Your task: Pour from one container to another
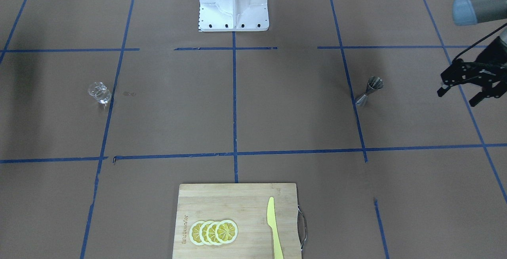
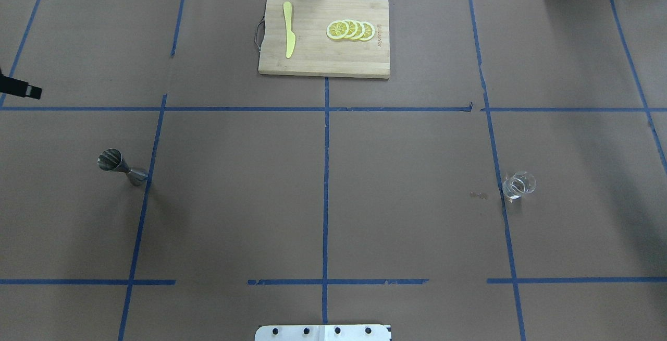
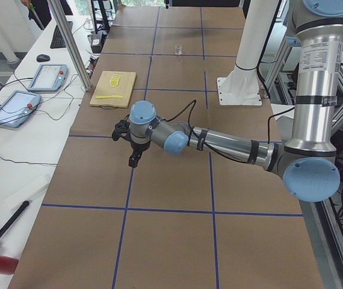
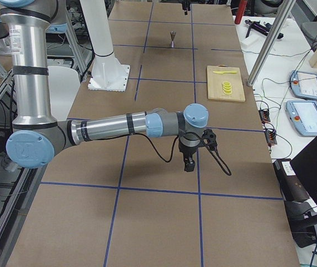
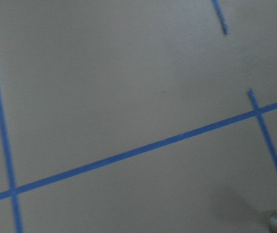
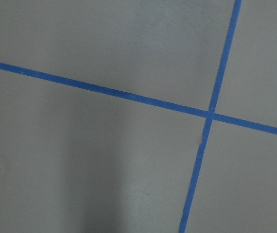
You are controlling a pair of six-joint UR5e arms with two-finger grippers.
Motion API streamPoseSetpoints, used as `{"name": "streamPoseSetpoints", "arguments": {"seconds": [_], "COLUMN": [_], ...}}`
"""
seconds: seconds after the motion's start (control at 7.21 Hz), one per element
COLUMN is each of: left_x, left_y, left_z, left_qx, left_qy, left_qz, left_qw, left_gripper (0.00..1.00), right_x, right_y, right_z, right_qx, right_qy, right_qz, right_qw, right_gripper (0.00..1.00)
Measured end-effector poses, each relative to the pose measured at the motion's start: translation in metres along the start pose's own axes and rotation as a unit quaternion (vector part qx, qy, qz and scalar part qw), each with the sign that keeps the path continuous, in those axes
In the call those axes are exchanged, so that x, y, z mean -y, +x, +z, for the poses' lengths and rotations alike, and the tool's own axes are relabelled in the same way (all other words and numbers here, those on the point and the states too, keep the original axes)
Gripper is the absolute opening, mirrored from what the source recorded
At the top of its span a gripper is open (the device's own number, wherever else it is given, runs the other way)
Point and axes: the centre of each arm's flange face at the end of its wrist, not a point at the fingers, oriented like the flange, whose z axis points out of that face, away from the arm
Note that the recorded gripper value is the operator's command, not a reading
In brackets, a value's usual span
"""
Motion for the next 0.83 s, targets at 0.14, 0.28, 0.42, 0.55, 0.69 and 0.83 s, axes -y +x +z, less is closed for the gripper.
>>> {"name": "streamPoseSetpoints", "arguments": {"seconds": [0.14,0.28,0.42,0.55,0.69,0.83], "left_x": [-0.01,-0.022,-0.033,-0.047,-0.071,-0.104], "left_y": [0.058,0.101,0.127,0.144,0.156,0.16], "left_z": [0.017,0.024,0.022,0.025,0.036,0.049], "left_qx": [-0.006,-0.002,0.006,0.028,0.066,0.099], "left_qy": [0.06,0.117,0.161,0.203,0.241,0.262], "left_qz": [-0.013,-0.024,-0.03,-0.028,-0.019,-0.012], "left_qw": [0.9981,0.9929,0.9865,0.9785,0.9682,0.9598], "left_gripper": [1.0,0.99,0.99,0.99,0.99,0.99], "right_x": [0.0,0.0,0.001,0.001,0.001,0.002], "right_y": [-0.003,-0.004,-0.005,-0.005,-0.006,-0.006], "right_z": [0.001,0.002,0.001,0.001,0.0,0.0], "right_qx": [0.005,0.006,0.007,0.007,0.007,0.006], "right_qy": [0.003,0.005,0.007,0.009,0.01,0.011], "right_qz": [-0.005,-0.009,-0.011,-0.013,-0.014,-0.014], "right_qw": [1.0,0.9999,0.9999,0.9998,0.9998,0.9998], "right_gripper": [1.0,1.0,1.0,1.0,1.0,1.0]}}
